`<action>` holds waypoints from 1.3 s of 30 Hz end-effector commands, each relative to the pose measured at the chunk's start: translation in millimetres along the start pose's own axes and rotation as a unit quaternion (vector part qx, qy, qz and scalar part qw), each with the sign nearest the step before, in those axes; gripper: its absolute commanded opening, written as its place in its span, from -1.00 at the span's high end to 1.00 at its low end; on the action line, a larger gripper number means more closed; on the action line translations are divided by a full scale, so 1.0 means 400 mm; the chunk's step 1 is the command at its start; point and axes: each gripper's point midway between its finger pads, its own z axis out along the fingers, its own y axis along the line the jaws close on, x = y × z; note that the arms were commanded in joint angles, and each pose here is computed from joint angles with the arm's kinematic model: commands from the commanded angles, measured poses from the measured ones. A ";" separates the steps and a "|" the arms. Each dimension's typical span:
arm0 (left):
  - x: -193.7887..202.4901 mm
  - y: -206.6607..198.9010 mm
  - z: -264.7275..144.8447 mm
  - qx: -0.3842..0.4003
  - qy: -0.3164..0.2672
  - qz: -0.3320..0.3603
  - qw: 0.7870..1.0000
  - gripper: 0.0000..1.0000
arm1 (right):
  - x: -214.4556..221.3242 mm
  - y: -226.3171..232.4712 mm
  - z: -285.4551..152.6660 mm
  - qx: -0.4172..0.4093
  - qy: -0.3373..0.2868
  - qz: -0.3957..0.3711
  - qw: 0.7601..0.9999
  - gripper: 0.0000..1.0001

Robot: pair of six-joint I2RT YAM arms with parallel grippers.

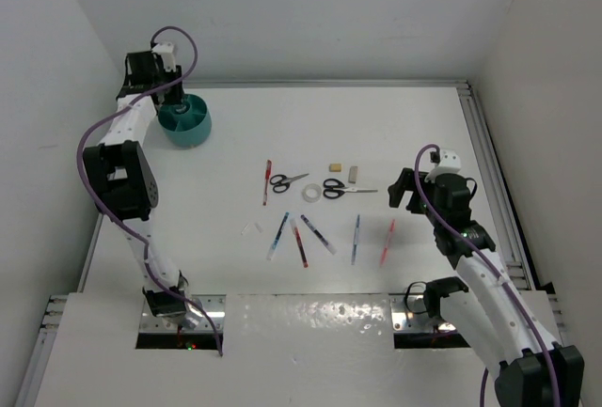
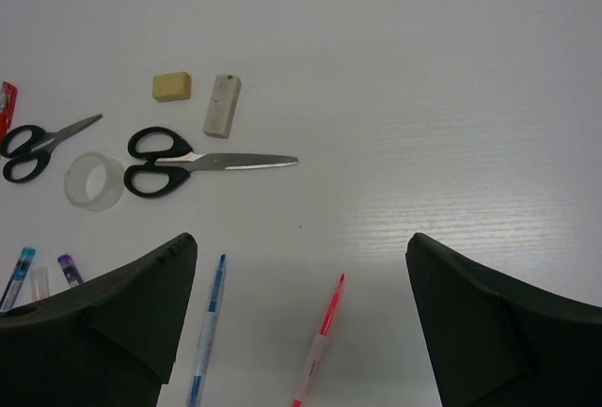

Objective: Sort the stationery into containers
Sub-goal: Place the stationery in the storage box.

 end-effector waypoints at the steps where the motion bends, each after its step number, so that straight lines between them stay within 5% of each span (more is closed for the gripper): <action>1: -0.029 0.016 0.011 -0.003 -0.025 0.010 1.000 0.64 | -0.057 0.014 -0.008 -0.003 -0.027 0.002 1.000 -0.80; 5: -0.039 0.013 0.008 0.002 -0.032 0.010 0.999 0.06 | -0.055 0.014 -0.010 -0.004 -0.026 0.004 1.000 -0.80; 10: -0.073 0.015 -0.011 0.000 -0.050 0.012 0.999 -0.26 | -0.053 0.014 -0.012 -0.004 -0.026 0.005 1.000 -0.80; 21: -0.284 -0.024 -0.136 0.016 -0.138 0.006 0.990 -0.28 | -0.047 0.004 -0.019 0.008 -0.020 0.008 1.000 -0.79; 25: -0.331 -0.151 -0.196 0.052 -0.146 0.058 0.986 -0.28 | -0.031 -0.006 -0.016 0.021 -0.006 0.019 1.000 -0.69; 30: -0.178 -0.408 -0.232 0.156 -0.062 0.138 0.976 -0.31 | -0.011 -0.005 -0.007 0.026 0.011 0.042 0.999 -0.43; 39: 0.202 -0.610 -0.260 0.205 0.114 0.160 0.959 -0.16 | 0.013 0.031 0.004 0.010 0.042 0.049 0.998 -0.25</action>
